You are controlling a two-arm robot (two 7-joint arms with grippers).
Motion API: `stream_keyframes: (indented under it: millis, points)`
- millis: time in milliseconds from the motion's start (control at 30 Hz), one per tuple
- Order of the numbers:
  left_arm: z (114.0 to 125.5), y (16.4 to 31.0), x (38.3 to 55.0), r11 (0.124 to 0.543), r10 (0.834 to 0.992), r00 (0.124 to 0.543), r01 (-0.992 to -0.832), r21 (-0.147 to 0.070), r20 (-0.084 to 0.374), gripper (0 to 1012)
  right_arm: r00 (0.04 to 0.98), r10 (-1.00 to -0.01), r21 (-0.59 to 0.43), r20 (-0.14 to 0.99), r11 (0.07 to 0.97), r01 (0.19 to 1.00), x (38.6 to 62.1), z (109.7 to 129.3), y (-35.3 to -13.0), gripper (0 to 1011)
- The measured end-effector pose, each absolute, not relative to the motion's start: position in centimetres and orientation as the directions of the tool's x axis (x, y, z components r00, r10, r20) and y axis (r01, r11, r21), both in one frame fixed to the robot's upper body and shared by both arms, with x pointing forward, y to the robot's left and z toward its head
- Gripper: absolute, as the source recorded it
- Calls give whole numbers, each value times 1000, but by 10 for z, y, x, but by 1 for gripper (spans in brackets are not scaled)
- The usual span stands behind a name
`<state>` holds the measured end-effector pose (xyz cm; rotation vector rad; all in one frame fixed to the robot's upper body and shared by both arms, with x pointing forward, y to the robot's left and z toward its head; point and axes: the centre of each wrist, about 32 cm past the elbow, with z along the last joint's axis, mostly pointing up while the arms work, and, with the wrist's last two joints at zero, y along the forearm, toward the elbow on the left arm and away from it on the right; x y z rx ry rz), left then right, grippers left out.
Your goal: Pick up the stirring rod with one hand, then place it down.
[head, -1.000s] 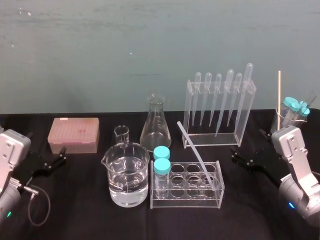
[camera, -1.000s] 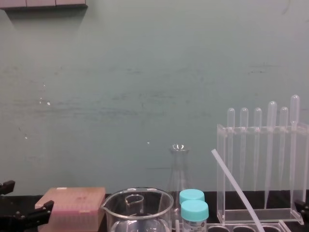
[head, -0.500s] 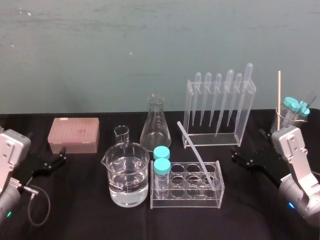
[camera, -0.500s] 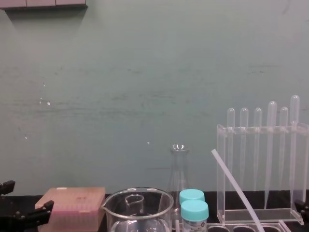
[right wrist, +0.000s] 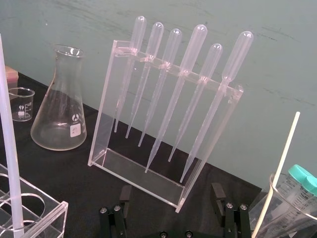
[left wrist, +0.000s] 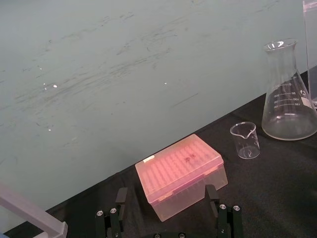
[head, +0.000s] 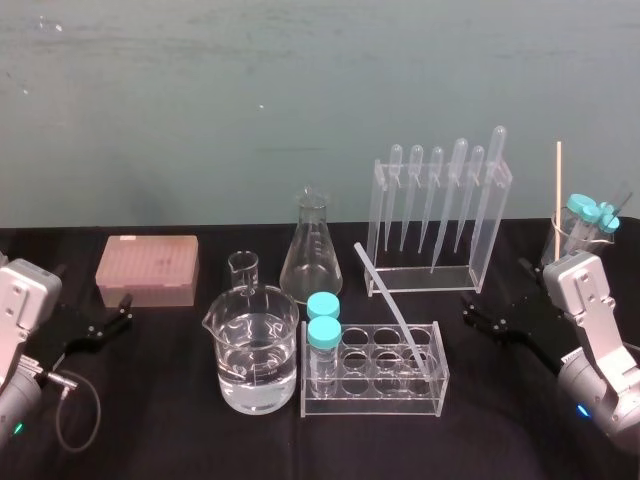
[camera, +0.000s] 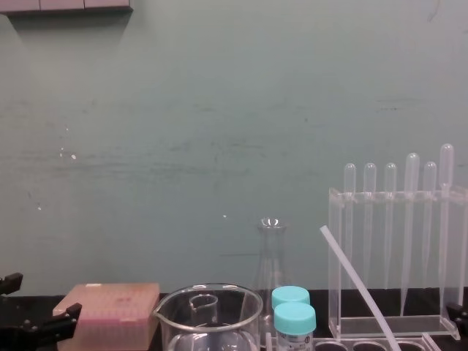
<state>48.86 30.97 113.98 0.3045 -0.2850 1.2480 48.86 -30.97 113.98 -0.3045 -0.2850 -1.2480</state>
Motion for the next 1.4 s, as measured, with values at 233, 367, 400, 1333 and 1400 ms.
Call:
stream_keyframes:
  millis: [233,367,400,1333,1400]
  points:
    - [1140,310,489,287,880,292,-955,70,374,1000,292,-880,-70,374,287,955,489,1140,-310,1004]
    - [1140,310,489,287,880,292,-955,70,374,1000,292,-880,-70,374,287,955,489,1140,-310,1004]
    - [1140,310,489,287,880,292,-955,70,374,1000,292,-880,-70,374,287,955,489,1140,-310,1004]
    - [1140,310,489,287,880,292,-955,70,374,1000,220,-817,341,533,445,828,508,1170,-281,1004]
    - [1140,310,489,287,880,292,-955,70,374,1000,248,-806,352,537,482,802,509,1172,-275,1004]
